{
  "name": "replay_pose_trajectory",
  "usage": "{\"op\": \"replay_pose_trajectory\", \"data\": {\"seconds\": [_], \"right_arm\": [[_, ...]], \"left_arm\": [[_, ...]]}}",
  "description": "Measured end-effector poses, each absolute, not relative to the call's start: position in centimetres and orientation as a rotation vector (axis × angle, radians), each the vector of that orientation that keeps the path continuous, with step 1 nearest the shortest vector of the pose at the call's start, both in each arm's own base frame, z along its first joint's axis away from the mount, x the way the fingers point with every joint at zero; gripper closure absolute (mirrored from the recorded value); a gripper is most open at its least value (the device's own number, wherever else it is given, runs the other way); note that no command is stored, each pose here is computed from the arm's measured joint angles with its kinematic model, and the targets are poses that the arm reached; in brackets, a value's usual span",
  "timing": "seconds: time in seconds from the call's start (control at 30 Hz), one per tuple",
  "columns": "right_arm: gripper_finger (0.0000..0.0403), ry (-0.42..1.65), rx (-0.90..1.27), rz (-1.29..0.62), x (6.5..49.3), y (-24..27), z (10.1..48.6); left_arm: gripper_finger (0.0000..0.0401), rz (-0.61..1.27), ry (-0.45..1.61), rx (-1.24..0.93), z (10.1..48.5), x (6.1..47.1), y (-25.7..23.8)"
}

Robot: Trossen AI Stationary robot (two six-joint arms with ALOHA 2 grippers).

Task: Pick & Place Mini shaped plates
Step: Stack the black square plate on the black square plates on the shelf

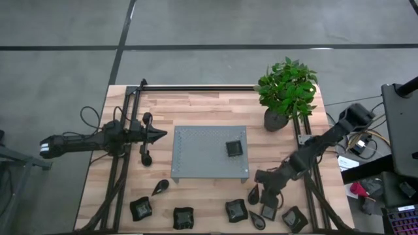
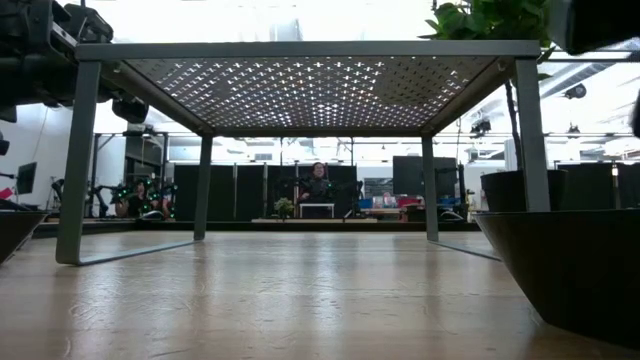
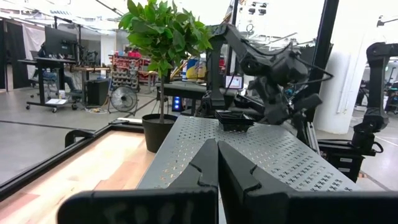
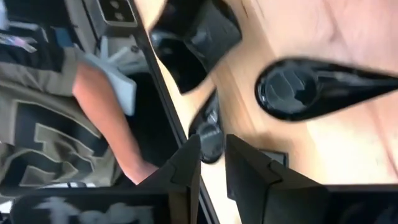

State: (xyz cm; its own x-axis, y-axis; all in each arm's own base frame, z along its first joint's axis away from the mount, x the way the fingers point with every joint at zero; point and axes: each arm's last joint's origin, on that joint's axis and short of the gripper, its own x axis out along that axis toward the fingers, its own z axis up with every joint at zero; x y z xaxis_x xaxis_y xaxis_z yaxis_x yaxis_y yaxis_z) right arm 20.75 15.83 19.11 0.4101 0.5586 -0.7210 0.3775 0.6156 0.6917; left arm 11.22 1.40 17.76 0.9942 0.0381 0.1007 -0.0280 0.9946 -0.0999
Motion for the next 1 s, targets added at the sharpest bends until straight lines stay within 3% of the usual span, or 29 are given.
{"op": "replay_pose_trajectory", "data": {"seconds": [0.5,1.0], "right_arm": [[0.0334,1.404,0.813,0.134,19.2,18.9,15.3],[0.0339,1.464,0.759,0.104,18.9,18.6,14.5]], "left_arm": [[0.0401,0.033,-0.103,-0.099,17.8,11.2,1.4],[0.0401,0.034,-0.103,-0.099,17.8,11.2,1.4]]}}
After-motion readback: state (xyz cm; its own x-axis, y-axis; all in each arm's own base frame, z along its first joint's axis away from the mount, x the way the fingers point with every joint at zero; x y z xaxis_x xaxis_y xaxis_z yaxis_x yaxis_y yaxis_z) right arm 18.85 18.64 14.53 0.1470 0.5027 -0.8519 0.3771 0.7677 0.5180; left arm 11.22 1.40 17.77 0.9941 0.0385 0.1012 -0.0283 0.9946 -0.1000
